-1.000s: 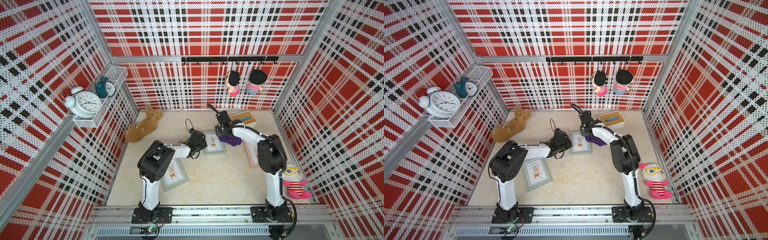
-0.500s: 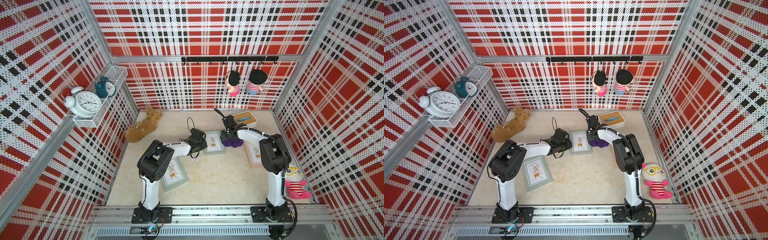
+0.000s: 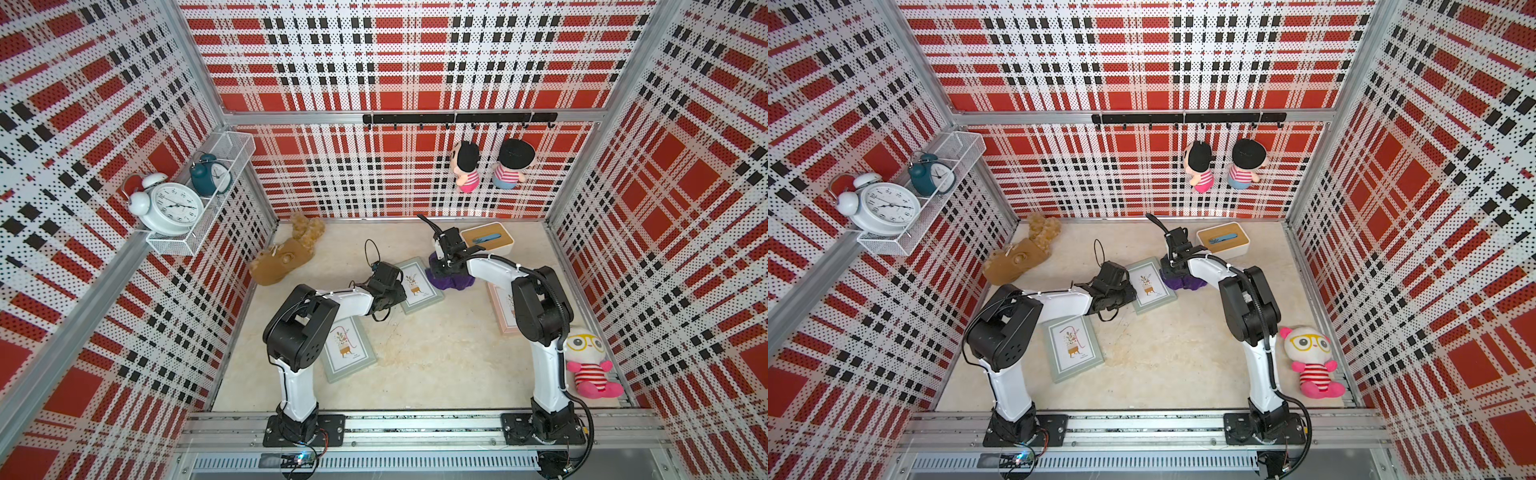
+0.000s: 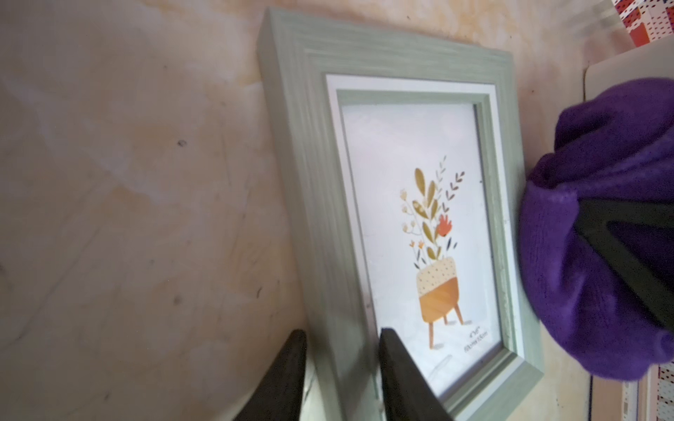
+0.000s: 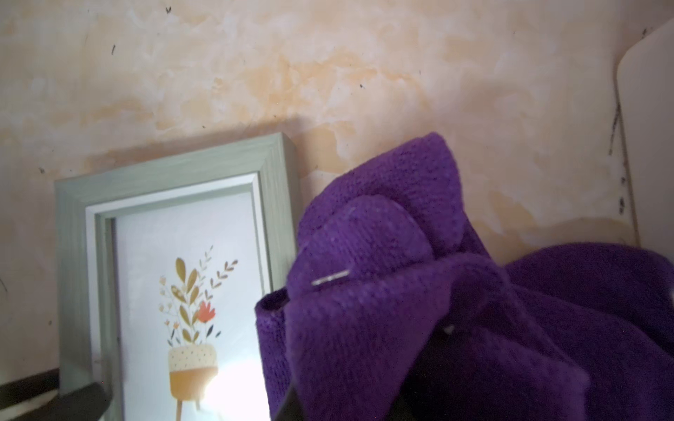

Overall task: Wipe the picture frame with a cloth
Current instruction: Wipe the dirt from the picture frame.

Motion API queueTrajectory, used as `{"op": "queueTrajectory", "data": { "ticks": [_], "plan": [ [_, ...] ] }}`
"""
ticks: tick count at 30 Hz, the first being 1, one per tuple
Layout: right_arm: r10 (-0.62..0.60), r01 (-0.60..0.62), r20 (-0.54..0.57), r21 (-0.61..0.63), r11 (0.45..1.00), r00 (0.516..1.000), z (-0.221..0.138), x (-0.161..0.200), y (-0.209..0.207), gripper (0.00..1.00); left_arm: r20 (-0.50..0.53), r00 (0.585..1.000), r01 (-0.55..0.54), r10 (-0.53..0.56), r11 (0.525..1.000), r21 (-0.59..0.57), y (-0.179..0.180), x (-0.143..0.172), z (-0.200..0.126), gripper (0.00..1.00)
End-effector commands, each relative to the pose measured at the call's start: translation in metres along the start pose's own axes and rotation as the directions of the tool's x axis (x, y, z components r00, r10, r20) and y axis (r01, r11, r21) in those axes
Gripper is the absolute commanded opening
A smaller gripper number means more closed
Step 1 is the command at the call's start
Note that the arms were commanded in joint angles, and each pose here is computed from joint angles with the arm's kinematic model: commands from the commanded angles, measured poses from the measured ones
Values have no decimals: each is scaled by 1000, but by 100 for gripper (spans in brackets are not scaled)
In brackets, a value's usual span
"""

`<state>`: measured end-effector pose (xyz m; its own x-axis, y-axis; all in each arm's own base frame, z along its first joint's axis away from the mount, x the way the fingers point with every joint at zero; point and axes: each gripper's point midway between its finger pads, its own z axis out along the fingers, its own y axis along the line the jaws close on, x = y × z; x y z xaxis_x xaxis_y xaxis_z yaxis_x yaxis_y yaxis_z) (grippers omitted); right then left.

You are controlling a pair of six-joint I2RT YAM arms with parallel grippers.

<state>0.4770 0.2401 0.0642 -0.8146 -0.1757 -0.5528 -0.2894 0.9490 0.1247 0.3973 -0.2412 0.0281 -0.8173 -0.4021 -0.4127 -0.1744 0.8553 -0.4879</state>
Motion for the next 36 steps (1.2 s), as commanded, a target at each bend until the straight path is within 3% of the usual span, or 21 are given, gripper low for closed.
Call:
{"op": "queueTrajectory", "data": {
  "ticks": [1,6,13,16,20,25,28,33,36],
  "plan": [
    [-67,68,61,-8,998,996,-41,-12,14,0,-28,1000,6,-8,999,-45,18,12,2,36],
    [-135,132,-10,-156,979,991,-34,25,71,0,-34,999,22,-25,996,-87,32,21,4,31],
    [-138,110,-115,-225,968,984,5,65,108,0,-41,998,47,-52,992,-116,47,31,5,28],
    [-136,100,-162,-211,972,977,12,87,100,0,-36,997,65,-69,990,-124,52,34,6,27],
    [-163,148,-227,-85,985,960,14,117,58,0,-39,995,87,-93,988,-131,58,39,9,26],
    [-85,105,-207,87,991,975,5,103,-8,0,-46,994,91,-98,986,-136,62,43,12,25],
    [-107,110,-184,2,994,977,7,94,16,0,-50,994,90,-97,986,-140,63,45,13,25],
    [-176,137,-211,-185,973,962,13,118,88,0,-59,993,88,-98,985,-147,65,48,17,24],
    [-169,118,-212,-233,965,963,7,128,98,0,-67,993,84,-95,985,-152,67,51,18,24]
  ]
}}
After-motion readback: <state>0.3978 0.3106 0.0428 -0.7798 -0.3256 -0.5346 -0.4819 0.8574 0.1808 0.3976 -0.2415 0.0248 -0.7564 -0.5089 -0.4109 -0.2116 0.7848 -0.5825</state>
